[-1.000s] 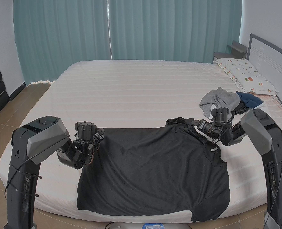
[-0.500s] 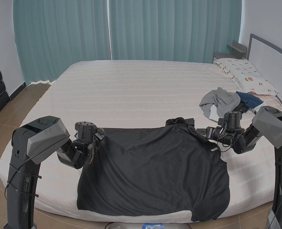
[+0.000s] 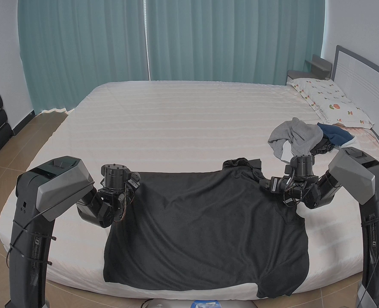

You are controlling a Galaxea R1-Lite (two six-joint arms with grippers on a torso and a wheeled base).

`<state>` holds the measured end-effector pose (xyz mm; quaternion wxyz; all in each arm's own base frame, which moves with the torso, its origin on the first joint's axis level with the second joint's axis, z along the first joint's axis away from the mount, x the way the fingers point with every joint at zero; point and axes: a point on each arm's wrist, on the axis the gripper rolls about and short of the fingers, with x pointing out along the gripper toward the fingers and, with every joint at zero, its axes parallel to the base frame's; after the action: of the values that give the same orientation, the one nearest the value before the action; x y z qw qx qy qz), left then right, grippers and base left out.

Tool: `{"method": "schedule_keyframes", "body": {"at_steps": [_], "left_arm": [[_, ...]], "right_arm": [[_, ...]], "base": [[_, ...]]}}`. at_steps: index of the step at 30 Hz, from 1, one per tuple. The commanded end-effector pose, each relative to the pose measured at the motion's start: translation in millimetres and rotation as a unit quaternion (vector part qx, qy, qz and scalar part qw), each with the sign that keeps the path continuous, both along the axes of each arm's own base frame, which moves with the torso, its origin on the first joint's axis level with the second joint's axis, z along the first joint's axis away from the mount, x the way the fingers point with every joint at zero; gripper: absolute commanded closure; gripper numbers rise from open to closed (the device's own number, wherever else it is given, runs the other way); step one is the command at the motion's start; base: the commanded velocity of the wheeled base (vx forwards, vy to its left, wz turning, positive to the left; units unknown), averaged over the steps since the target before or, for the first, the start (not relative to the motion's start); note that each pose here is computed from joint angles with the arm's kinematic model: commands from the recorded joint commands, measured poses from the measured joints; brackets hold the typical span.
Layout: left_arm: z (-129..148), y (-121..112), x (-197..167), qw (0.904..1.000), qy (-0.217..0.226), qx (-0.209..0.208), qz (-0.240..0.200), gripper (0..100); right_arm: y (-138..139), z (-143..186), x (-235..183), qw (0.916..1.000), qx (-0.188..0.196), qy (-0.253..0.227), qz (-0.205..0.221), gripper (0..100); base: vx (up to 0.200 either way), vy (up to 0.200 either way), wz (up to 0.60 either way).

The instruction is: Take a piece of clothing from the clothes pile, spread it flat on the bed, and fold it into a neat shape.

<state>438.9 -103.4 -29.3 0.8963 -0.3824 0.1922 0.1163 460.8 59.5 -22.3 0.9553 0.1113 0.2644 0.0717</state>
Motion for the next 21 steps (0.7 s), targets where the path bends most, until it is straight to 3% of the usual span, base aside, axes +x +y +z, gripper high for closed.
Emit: {"method": "schedule_keyframes", "body": {"at_steps": [1,21], "left_arm": [[-0.8,0.0,0.0,1.0000,0.001,0.000,0.000,0],[-2.5,-0.1,0.1,1.0000,0.002,0.000,0.000,0]], "right_arm": [[-1.7,-14.2,9.3,0.9998,-0.010,-0.002,-0.016,100],[-39.5,-14.7,25.6,0.9963,0.009,-0.020,-0.083,100]], "base": [[0.000,0.000,0.00],[0.000,0.000,0.00]]}}
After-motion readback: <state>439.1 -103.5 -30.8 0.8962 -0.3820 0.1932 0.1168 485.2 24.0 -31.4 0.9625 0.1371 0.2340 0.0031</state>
